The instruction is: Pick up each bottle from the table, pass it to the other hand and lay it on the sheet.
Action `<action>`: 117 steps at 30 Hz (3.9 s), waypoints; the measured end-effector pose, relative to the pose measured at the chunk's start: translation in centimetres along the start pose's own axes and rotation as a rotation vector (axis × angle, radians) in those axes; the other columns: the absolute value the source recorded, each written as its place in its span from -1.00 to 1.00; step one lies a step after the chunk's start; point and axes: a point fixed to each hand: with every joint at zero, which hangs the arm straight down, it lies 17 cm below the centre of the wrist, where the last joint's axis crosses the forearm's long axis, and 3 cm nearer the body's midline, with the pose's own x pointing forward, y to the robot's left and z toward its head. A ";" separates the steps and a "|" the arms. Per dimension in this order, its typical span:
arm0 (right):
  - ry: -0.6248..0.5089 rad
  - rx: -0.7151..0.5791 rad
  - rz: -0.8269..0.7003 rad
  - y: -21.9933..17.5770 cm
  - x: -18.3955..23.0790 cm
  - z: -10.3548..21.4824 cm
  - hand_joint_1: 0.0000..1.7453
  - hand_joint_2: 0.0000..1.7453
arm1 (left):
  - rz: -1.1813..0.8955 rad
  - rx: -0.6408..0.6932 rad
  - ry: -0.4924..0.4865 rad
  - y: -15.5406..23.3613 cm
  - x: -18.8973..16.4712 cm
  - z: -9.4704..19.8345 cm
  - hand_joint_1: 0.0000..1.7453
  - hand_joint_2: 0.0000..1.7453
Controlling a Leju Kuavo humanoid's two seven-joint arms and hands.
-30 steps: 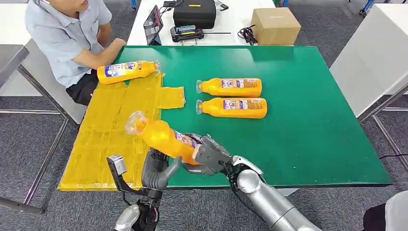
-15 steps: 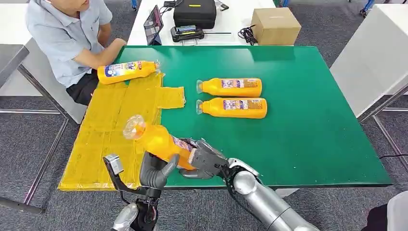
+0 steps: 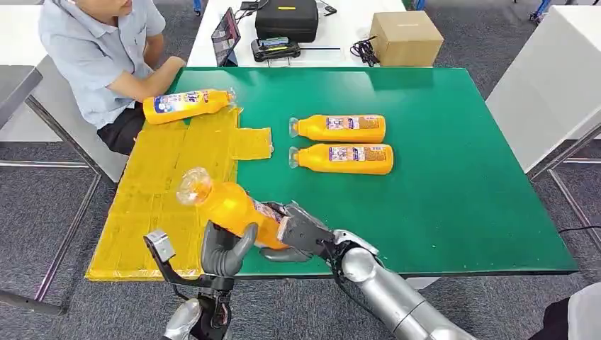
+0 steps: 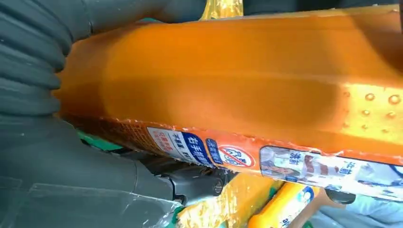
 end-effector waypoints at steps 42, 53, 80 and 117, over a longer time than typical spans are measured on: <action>0.061 -0.253 0.072 -1.5 -2.4 1.6 -1.00 1.00 | -1.065 0.091 -0.353 1.3 5.6 -1.0 1.00 1.00; 0.086 -0.358 0.155 -3.8 -2.7 3.7 -1.00 1.00 | -1.460 0.154 -0.443 4.0 8.8 -2.4 1.00 1.00; 0.090 -0.401 0.116 -3.8 -2.9 4.6 -1.00 1.00 | -2.105 0.208 -0.106 19.2 6.8 -5.7 1.00 1.00; 0.085 -0.394 0.095 -3.2 -2.7 4.7 -1.00 1.00 | -1.959 0.035 0.012 19.2 2.3 -6.1 -1.00 1.00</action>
